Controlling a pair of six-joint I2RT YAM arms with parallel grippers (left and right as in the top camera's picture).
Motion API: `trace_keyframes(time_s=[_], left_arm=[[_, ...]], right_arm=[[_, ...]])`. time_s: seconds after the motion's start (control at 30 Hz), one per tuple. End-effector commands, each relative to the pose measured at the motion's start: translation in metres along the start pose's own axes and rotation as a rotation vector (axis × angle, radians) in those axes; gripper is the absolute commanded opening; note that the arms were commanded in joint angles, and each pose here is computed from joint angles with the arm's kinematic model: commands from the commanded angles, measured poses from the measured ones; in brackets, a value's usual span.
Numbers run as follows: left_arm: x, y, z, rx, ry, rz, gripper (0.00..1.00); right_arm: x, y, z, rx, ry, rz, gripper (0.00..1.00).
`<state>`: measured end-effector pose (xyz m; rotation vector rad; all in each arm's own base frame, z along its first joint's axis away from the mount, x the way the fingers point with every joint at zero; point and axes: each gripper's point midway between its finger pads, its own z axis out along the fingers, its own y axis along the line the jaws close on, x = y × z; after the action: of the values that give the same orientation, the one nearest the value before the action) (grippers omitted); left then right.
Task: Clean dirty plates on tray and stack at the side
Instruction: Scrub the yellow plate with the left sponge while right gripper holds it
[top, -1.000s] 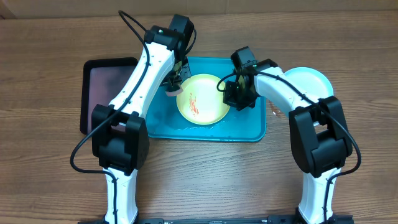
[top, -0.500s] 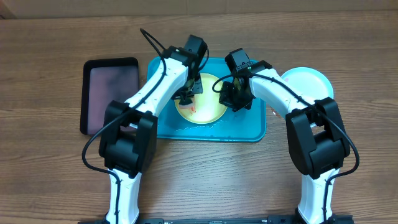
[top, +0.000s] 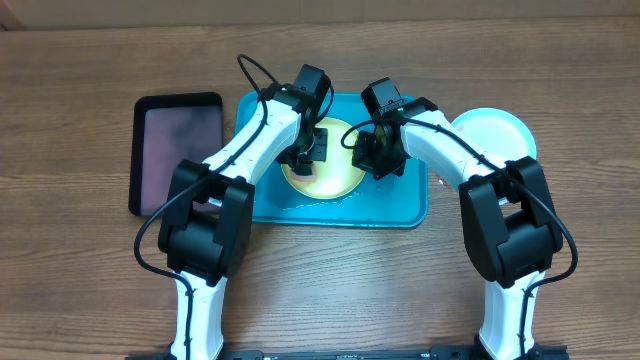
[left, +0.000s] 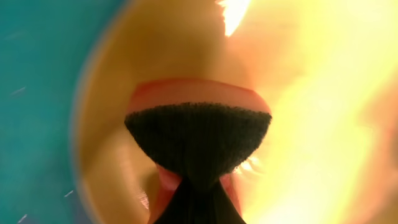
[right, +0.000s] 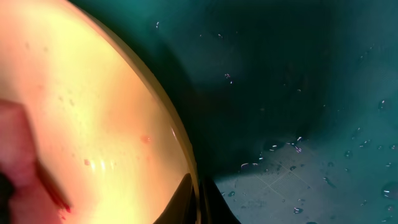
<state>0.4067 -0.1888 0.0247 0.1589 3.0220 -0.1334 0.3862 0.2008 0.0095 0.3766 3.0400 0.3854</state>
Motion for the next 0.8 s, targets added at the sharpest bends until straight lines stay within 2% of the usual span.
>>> trace_keyframes(time_s=[0.0,0.07,0.27,0.47,0.53,0.63,0.77], left_arm=[[0.018,-0.043,0.005,0.202,0.057,0.215,0.04],[0.015,-0.041,0.007,0.149,0.036,0.214,0.04],[-0.007,0.013,0.005,-0.198,-0.086,-0.029,0.04],[-0.014,0.048,-0.007,-0.396,-0.172,-0.167,0.04],[-0.009,0.05,-0.007,-0.405,-0.158,-0.188,0.04],[0.004,0.038,-0.001,-0.333,-0.085,-0.177,0.04],[0.027,-0.002,0.007,-0.104,0.065,-0.076,0.04]], right_arm=[[0.001,-0.003,-0.001,0.024,-0.014,0.002,0.04],[0.001,-0.003,-0.001,0.025,-0.013,0.002,0.04],[0.002,-0.004,-0.001,0.03,-0.008,0.002,0.04],[0.002,-0.004,-0.001,0.029,-0.009,-0.001,0.04],[0.002,-0.004,-0.001,0.029,-0.009,-0.001,0.04],[0.002,-0.004,-0.001,0.027,-0.011,-0.001,0.04],[0.002,-0.003,-0.001,0.025,-0.01,-0.001,0.04]])
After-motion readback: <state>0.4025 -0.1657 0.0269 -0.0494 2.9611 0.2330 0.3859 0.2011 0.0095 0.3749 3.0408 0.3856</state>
